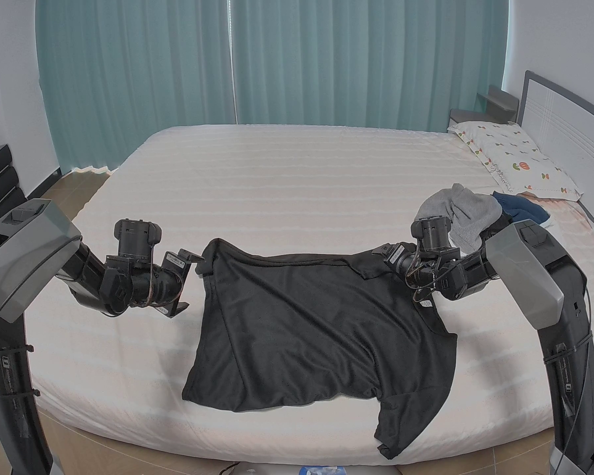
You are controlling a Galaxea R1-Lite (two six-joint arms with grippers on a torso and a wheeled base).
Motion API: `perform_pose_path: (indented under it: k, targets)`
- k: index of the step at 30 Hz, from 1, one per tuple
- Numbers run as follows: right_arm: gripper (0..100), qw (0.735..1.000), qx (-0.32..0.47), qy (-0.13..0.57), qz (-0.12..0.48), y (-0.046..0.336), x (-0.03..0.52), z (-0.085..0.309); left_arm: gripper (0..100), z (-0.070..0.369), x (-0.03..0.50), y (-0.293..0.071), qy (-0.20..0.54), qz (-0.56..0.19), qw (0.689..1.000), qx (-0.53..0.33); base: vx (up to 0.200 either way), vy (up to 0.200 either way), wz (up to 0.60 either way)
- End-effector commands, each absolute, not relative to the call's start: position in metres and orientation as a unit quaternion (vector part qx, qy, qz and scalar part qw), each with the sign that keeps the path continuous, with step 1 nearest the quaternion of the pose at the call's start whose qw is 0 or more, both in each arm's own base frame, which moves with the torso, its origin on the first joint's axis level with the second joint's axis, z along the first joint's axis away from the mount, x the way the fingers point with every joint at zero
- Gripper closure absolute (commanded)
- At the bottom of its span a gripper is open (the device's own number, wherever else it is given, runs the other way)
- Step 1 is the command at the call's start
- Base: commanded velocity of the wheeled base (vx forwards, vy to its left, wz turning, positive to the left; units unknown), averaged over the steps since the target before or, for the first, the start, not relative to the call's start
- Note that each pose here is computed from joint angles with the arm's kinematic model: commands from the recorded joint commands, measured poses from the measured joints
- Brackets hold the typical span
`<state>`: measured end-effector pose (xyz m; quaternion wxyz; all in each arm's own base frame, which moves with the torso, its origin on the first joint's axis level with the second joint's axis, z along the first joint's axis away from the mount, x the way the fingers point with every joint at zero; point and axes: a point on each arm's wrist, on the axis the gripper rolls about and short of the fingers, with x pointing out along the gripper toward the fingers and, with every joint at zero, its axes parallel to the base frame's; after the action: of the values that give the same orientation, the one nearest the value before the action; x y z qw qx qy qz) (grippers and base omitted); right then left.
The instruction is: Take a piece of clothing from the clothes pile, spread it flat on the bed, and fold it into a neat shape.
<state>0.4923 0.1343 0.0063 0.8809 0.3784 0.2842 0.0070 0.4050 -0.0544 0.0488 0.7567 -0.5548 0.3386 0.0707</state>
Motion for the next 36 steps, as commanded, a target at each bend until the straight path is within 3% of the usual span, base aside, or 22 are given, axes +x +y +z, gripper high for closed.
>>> perform_pose_path:
  k: [1,11,12,16,31,36]
  targets:
    - [0,0.872,0.386,0.300,-0.008,0.140,0.507,-0.016,0,0.039,0.394,-0.063,0.330,0.070,0.748,-0.571,0.000,0.000,0.00]
    - [0,0.875,0.385,0.291,-0.035,0.140,0.527,-0.035,0,0.036,0.388,-0.062,0.331,0.072,0.747,-0.572,0.000,0.000,0.00]
    - [100,0.873,0.381,0.301,-0.042,0.140,0.526,-0.043,0,0.036,0.388,-0.062,0.331,0.073,0.747,-0.573,0.000,0.000,0.00]
    - [100,0.877,0.388,0.281,-0.033,0.140,0.528,-0.039,0,0.035,0.387,-0.061,0.333,0.075,0.745,-0.573,0.000,0.000,0.00]
    - [100,0.910,0.403,0.071,0.074,0.134,0.541,0.053,0,0.031,0.381,-0.061,0.327,0.070,0.748,-0.574,0.000,0.000,0.00]
    - [100,0.917,0.387,0.050,0.085,0.133,0.541,0.063,0,0.031,0.380,-0.060,0.327,0.071,0.747,-0.574,0.000,0.000,0.00]
